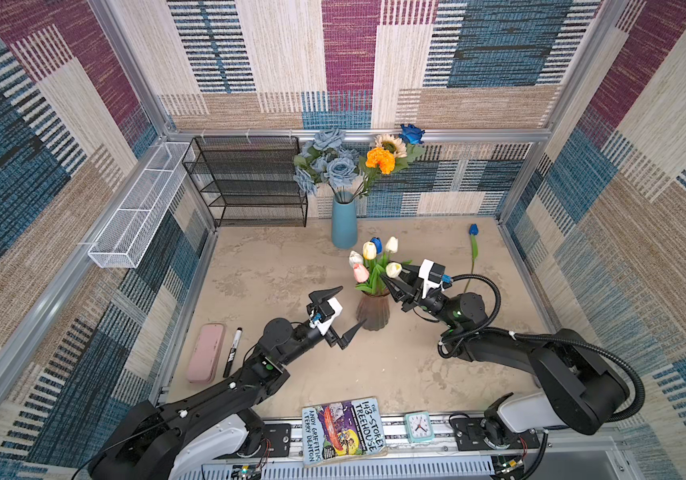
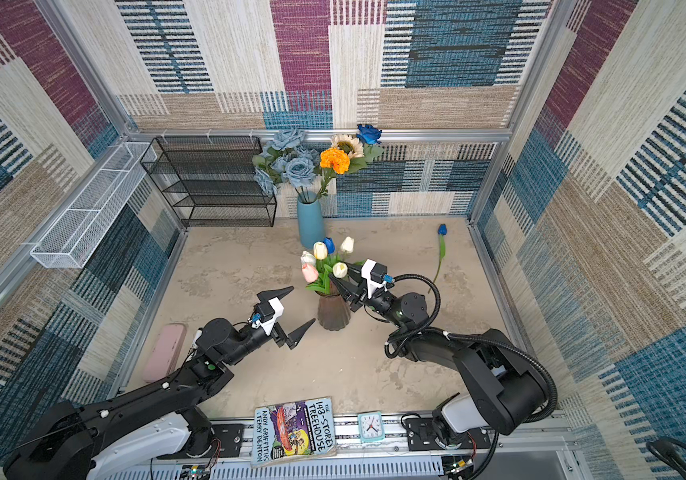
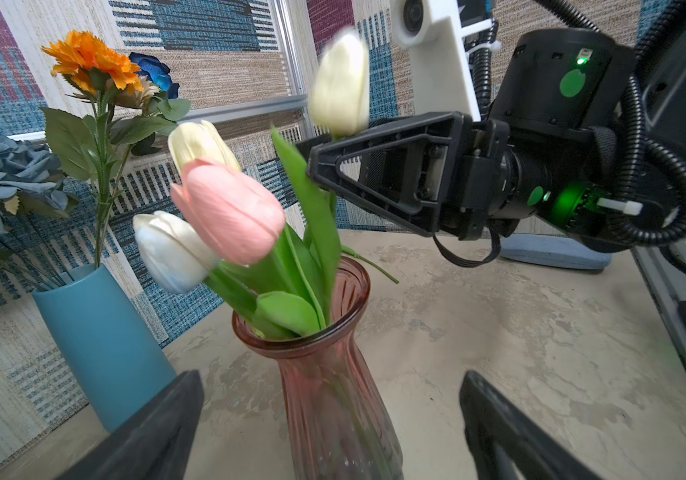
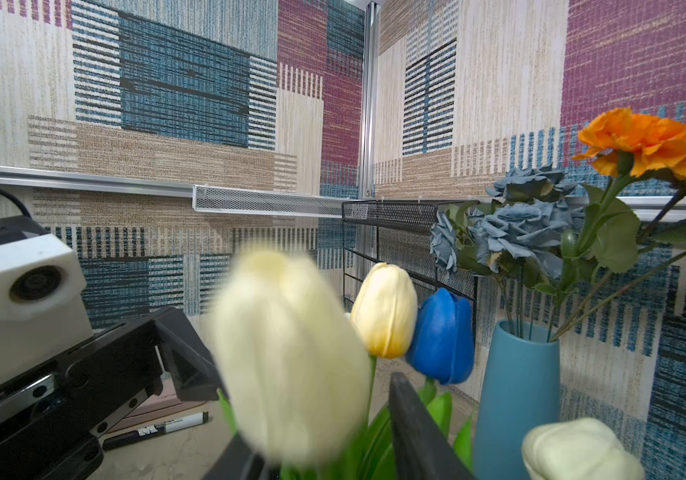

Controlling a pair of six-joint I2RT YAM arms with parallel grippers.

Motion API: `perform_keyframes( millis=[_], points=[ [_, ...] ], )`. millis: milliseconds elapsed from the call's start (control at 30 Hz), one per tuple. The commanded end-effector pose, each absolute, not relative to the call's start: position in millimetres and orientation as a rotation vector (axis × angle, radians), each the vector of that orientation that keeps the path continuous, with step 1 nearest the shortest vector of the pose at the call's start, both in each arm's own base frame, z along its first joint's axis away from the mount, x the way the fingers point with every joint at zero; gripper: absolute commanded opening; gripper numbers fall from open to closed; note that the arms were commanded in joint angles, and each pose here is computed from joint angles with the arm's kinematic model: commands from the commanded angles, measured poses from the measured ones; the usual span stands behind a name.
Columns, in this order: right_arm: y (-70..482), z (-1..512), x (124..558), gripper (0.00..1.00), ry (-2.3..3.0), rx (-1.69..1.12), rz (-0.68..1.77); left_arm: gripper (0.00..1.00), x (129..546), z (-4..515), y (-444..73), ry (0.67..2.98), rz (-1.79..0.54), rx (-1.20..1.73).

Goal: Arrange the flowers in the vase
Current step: 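Open the right gripper to release the cream tulip and withdraw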

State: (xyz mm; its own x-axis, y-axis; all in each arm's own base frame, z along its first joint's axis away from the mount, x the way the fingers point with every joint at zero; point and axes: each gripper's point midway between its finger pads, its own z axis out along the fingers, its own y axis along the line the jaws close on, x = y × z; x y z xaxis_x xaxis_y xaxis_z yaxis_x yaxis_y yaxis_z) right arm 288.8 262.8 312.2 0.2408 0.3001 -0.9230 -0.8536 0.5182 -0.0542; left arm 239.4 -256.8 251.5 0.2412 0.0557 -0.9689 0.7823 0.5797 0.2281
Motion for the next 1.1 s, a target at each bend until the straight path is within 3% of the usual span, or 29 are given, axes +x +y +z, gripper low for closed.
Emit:
perform_keyframes(
  millis=[0, 167, 400, 533, 667, 800, 933, 1067],
  points=[
    [259.2, 315.1, 291.5, 0.47, 1.047, -0.633, 0.822, 0.99, 240.0, 262.2, -254.2, 1.21, -0.58, 0.811],
    [256.9, 320.4, 292.5, 0.56, 1.065, -0.642, 0.781, 0.99, 239.8, 262.2, -253.8, 1.211, -0.58, 0.811],
    [247.0, 337.5, 296.1, 0.84, 1.105, -0.634, 0.682, 0.99, 238.7, 264.2, -252.6, 1.207, -0.578, 0.81],
    [239.4, 358.6, 301.9, 0.89, 1.128, -0.603, 0.627, 0.99, 237.8, 269.4, -254.1, 1.196, -0.585, 0.814],
    [226.9, 388.8, 310.9, 0.9, 1.147, -0.524, 0.577, 0.99, 234.2, 277.3, -255.4, 1.174, -0.6, 0.823],
    [181.6, 394.4, 361.2, 0.83, 1.33, -0.314, 0.52, 0.99, 224.6, 287.7, -255.1, 1.134, -0.626, 0.838],
    [103.3, 355.4, 426.4, 0.65, 1.577, -0.055, 0.39, 0.99, 211.6, 293.0, -254.4, 1.094, -0.647, 0.876],
    [27.1, 299.4, 463.3, 0.63, 1.779, 0.147, 0.2, 0.99, 202.4, 287.8, -253.7, 1.107, -0.664, 0.918]
  ],
)
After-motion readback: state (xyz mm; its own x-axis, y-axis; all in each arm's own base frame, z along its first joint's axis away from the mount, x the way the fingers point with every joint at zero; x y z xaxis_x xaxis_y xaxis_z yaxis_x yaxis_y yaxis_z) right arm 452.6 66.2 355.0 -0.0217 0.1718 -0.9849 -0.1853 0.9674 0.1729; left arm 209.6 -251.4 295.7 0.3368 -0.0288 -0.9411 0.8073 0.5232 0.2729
